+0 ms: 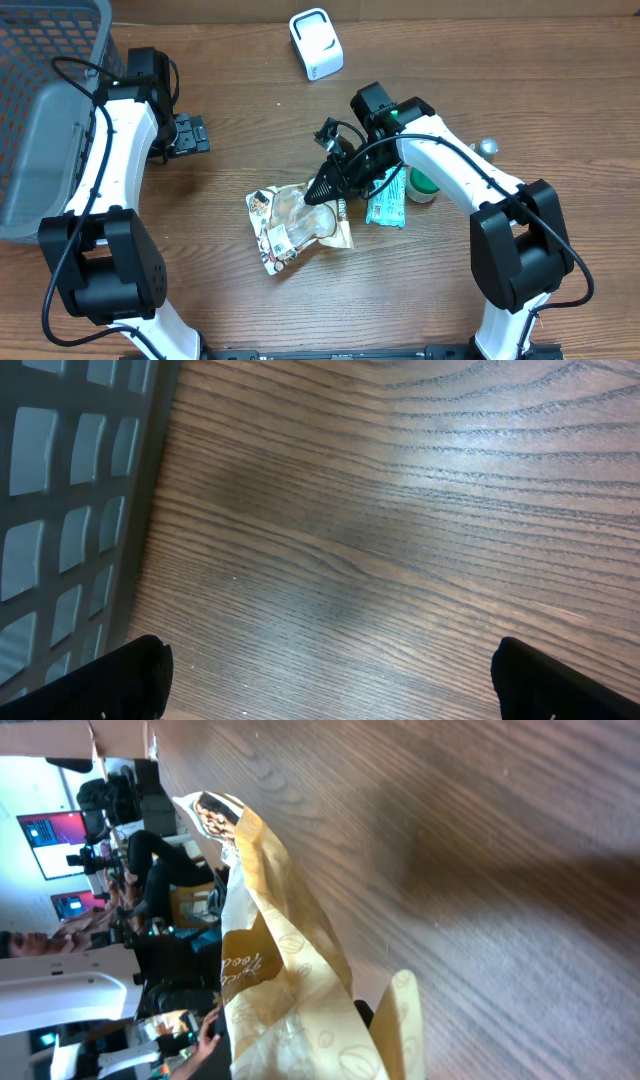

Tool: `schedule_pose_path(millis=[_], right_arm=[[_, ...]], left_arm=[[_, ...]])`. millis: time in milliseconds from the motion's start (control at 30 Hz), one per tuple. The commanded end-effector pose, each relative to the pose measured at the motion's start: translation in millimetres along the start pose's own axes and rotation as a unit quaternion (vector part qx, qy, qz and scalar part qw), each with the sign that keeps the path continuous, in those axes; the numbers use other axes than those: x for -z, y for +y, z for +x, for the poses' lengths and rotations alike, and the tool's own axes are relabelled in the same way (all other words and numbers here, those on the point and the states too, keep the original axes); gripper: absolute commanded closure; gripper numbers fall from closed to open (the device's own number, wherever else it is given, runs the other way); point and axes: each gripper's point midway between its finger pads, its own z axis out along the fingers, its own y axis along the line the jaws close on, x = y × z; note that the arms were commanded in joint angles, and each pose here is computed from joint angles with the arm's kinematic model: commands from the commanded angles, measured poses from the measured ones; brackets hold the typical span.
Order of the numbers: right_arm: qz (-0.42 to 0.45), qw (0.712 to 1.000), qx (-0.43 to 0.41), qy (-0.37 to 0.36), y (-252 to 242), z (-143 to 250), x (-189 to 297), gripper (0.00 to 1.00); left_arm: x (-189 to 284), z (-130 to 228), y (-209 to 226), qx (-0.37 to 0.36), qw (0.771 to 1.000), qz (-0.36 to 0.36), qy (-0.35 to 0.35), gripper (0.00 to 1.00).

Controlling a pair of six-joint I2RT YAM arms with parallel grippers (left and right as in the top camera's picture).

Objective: Scan the item barcode

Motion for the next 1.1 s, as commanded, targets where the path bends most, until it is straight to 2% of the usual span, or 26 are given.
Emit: schedule_pose_path(millis=[0,333,1067], right_arm=[[-0.013,0.999,0.022,-0.022,15,1,21,0.96],[-0.012,0.999,0.035,-0.024,32,15,36,0.96],[0.001,0.999,0.038,-0.027,27,13,36,0.96]], left_arm=[[5,-5,3,0.006,1.0,-0.002,-0.01,0.0],[5,-5,3,0.006,1.0,-0.002,-0.01,0.0],[5,-5,3,0.006,1.0,-0.002,-0.01,0.0]])
